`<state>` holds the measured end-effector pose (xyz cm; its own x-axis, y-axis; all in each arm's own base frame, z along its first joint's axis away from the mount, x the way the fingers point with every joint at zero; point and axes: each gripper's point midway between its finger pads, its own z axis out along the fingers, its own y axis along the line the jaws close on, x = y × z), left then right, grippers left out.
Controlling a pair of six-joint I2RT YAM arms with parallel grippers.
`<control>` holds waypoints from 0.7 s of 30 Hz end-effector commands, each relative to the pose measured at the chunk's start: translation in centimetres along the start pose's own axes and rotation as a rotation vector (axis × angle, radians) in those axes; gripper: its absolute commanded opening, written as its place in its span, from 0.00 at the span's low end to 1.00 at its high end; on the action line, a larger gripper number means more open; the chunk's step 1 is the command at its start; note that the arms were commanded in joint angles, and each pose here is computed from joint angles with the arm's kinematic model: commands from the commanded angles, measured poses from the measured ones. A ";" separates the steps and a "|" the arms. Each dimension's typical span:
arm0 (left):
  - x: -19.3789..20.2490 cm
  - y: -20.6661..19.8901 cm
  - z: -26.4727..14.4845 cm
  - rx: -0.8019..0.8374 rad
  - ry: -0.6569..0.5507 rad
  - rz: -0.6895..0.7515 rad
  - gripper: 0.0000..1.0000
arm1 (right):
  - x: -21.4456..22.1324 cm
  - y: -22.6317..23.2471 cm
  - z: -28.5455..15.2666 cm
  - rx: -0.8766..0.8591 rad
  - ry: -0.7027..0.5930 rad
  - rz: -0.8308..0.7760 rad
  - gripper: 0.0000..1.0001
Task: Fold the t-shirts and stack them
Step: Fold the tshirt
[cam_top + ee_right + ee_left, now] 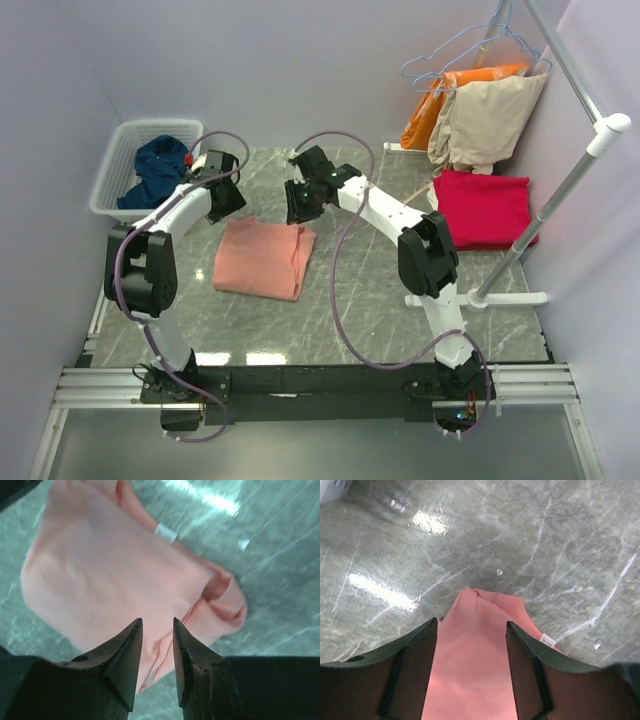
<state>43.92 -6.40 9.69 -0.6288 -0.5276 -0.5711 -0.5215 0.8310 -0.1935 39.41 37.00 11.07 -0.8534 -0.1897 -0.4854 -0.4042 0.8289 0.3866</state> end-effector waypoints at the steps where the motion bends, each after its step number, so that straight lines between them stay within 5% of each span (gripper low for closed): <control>1: -0.6 -0.7 0.0 0.022 -0.001 0.027 0.62 | -0.5 -2.1 1.7 0.064 0.014 -0.016 0.42; 21: 2.8 -0.2 2.9 0.000 0.106 0.066 0.61 | -0.6 -2.4 5.4 -0.069 0.040 0.043 0.39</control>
<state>43.37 -6.98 5.69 -0.7064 -0.5021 -0.4989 -0.5046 0.8515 -0.1426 41.42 36.46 4.98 -0.8977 -0.1949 -0.3951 -0.3561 0.8490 0.3903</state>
